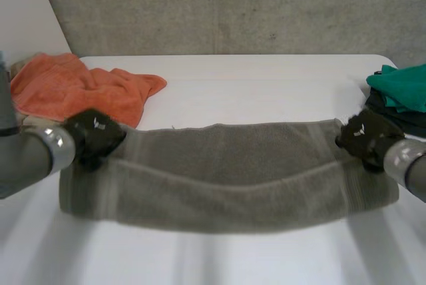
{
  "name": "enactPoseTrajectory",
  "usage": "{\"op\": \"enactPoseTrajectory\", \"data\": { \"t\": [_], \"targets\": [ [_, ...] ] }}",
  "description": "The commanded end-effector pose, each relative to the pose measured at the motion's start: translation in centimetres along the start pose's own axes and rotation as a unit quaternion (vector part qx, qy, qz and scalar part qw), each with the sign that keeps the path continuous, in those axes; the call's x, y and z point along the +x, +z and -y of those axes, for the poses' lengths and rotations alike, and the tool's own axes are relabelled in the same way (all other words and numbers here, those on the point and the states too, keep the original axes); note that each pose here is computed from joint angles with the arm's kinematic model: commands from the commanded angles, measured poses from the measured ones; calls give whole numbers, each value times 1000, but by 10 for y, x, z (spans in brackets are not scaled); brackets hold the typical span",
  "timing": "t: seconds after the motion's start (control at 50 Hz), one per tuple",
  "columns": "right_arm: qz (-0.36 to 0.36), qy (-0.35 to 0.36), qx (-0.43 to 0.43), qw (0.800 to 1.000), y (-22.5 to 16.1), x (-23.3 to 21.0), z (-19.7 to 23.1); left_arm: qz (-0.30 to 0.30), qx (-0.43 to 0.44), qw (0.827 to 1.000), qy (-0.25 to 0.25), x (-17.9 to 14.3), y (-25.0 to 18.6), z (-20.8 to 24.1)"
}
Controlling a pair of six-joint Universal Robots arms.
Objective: Fold the laundry.
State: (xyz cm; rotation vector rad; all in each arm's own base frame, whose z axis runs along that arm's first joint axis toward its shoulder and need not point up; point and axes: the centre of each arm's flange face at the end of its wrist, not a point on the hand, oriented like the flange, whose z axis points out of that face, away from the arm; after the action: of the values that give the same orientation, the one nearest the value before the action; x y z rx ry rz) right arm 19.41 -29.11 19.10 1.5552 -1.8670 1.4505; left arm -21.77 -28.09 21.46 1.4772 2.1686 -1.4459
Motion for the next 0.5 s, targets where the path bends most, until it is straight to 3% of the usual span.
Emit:
{"op": "enactPoseTrajectory", "data": {
  "t": [0.02, 0.18, 0.5],
  "targets": [
    [-85, 24, 34, 995, 45, 12, 13, 69, 22, 997, -4, -12, 44, 19],
    [-149, 29, 65, 986, 92, 22, 20, 124, 5, 992, -3, -25, 78, 24],
    [-204, 24, 60, 977, 151, 8, 12, 151, 2, 988, -5, -14, 122, 26]
  ]
}}
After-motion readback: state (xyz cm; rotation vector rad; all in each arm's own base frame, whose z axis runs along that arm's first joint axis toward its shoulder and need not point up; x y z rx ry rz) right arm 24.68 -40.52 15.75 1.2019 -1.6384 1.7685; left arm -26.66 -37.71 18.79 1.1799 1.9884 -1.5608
